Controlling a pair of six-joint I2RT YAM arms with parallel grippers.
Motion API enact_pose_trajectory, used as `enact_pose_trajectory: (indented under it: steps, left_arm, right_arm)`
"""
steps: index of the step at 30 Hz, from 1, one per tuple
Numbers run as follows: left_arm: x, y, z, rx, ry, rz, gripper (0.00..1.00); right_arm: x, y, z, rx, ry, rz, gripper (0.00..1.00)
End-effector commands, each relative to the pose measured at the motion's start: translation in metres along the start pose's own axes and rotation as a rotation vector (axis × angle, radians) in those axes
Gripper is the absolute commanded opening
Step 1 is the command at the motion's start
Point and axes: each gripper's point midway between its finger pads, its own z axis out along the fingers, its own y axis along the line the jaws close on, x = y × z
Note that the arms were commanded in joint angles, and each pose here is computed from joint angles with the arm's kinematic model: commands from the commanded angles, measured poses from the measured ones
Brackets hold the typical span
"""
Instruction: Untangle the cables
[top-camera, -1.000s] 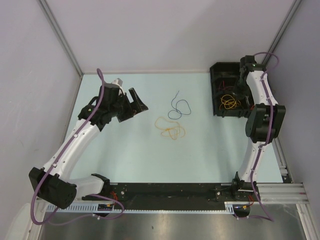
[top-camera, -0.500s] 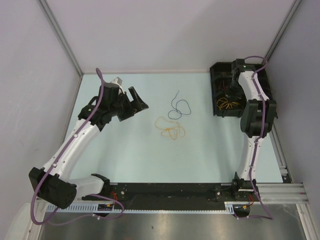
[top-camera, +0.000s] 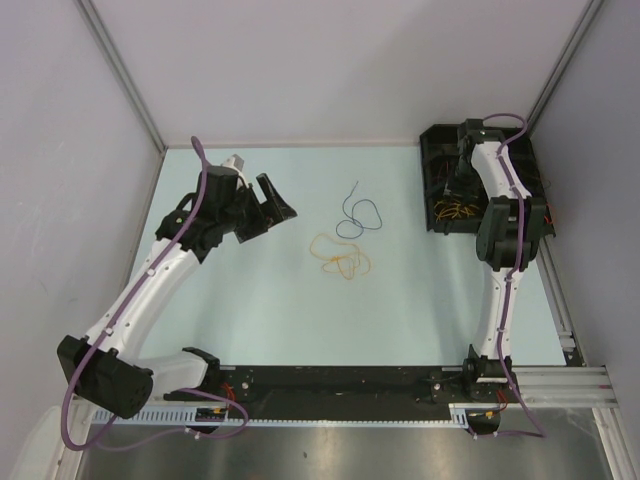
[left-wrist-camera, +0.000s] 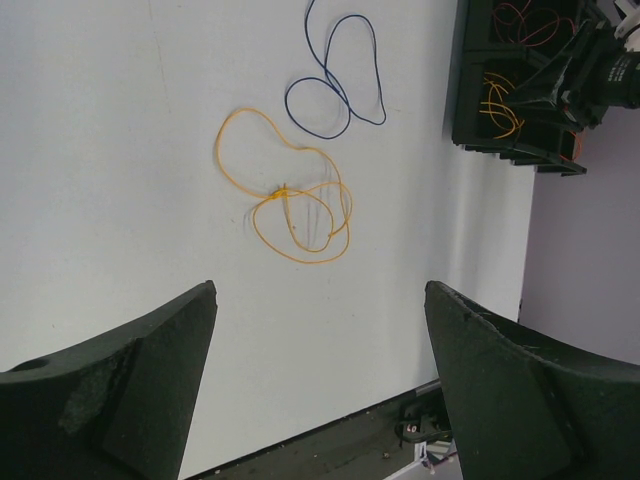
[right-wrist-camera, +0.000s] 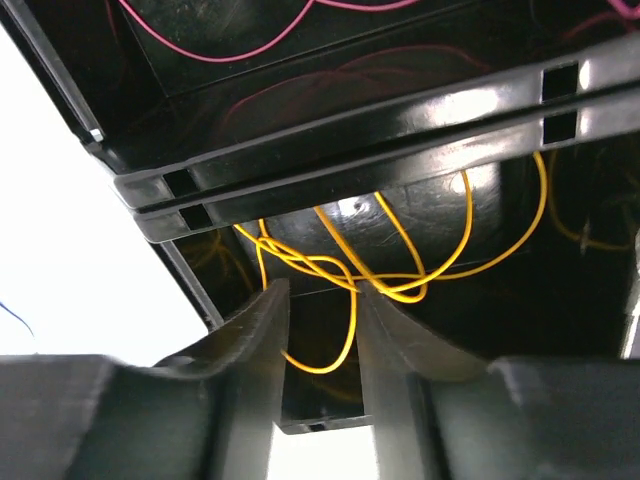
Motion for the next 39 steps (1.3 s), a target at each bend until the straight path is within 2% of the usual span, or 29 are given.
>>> enact_pose_trajectory:
  steps: [1,3,10,14,19,23,25,26,29,32,38,39]
  left_arm:
    - [-0.007,-0.009,-0.003,0.019,-0.023,0.037,0.89]
    - [-0.009,-0.013,0.001,0.006,-0.032,0.072,0.89]
    - [0.006,-0.035,0.036,-0.052,0.062,0.245,0.95]
    - [0.035,-0.032,0.066,-0.102,0.138,0.364,0.94]
    - [0.074,-0.023,0.099,-0.116,0.269,0.467,0.93]
    - [0.114,-0.026,0.123,-0.083,0.380,0.549,0.93]
    - [0.122,-0.030,0.132,-0.061,0.393,0.596,0.92]
    - [0.132,-0.028,0.140,-0.054,0.417,0.665,0.91]
    - [0.138,-0.036,0.150,-0.026,0.402,0.794,0.92]
    - [0.143,-0.040,0.163,-0.019,0.407,0.852,0.92]
    - [0.153,-0.033,0.190,-0.091,0.403,0.896,0.89]
    - [0.149,-0.028,0.195,-0.130,0.383,0.901,0.84]
  right_arm:
    - [-0.016,-0.003,-0.047,-0.017,-0.091,0.030,0.50]
    - [-0.015,-0.004,-0.055,-0.017,-0.098,0.034,0.58]
    - [-0.017,0.002,-0.099,-0.072,-0.156,0.056,0.70]
    - [-0.013,0.024,-0.134,-0.132,-0.201,0.034,0.72]
    - [0.004,0.050,-0.158,-0.181,-0.202,0.003,0.73]
    - [0.018,0.054,-0.169,-0.206,-0.193,-0.006,0.73]
    - [0.023,0.052,-0.175,-0.203,-0.194,-0.011,0.73]
    - [0.026,0.049,-0.177,-0.197,-0.191,-0.016,0.73]
    - [0.036,0.040,-0.185,-0.182,-0.190,-0.021,0.74]
    - [0.050,0.033,-0.189,-0.171,-0.180,-0.023,0.74]
    - [0.069,0.017,-0.195,-0.153,-0.171,-0.008,0.75]
    - [0.069,0.015,-0.197,-0.154,-0.173,-0.004,0.75]
